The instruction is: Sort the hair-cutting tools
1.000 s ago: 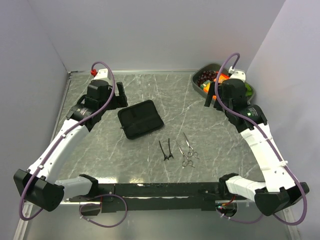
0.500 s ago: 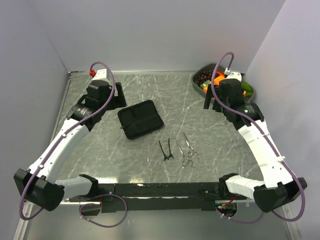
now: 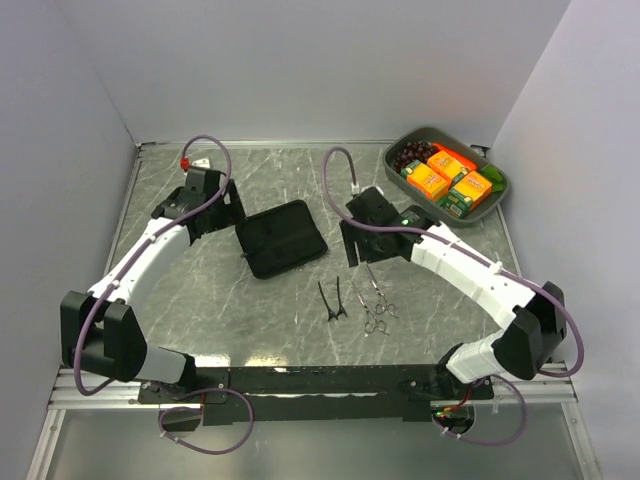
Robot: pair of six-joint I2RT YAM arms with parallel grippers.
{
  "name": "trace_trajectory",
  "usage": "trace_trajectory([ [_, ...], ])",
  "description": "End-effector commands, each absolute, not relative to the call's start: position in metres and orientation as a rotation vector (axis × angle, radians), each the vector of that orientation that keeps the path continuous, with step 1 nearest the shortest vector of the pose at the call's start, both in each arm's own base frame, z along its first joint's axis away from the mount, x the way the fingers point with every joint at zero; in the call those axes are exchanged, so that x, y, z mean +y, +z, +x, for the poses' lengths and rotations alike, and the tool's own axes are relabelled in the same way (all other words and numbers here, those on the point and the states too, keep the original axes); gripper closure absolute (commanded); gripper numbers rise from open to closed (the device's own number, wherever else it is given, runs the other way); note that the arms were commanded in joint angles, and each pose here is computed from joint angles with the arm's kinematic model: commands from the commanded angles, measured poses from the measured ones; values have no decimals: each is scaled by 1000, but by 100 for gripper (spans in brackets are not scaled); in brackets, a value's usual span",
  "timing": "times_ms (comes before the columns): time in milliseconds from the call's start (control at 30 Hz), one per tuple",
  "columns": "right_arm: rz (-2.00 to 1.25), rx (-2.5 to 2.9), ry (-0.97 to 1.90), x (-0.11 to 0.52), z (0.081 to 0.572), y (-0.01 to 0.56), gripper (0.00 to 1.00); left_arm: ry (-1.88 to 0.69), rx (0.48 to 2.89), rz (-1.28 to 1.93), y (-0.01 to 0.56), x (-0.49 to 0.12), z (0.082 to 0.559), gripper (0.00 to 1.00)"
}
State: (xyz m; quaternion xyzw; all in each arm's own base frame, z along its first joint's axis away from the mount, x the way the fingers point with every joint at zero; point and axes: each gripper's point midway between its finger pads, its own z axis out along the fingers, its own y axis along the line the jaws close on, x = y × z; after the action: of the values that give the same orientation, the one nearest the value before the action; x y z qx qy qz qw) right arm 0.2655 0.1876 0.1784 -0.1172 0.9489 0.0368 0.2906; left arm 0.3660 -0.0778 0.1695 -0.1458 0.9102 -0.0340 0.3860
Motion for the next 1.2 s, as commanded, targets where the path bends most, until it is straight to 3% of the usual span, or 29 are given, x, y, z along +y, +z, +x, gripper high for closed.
trace_trajectory([
  [0, -218, 2635, 130, 195, 244, 145, 27, -207, 2256, -384, 186, -87, 364, 2],
  [100, -184, 2686, 156, 201, 236, 123, 32, -217, 2262, -382, 187, -86, 356, 2],
  [367, -157, 2752, 206, 227, 228, 93, 32, -264, 2259, -345, 195, -90, 345, 2],
  [600, -96, 2810, 201, 243, 226, 70, 41, -241, 2267, -322, 197, -85, 333, 2],
  [1167, 0, 2912, 67, 245, 211, 32, 53, -312, 2271, -309, 196, -91, 314, 3],
])
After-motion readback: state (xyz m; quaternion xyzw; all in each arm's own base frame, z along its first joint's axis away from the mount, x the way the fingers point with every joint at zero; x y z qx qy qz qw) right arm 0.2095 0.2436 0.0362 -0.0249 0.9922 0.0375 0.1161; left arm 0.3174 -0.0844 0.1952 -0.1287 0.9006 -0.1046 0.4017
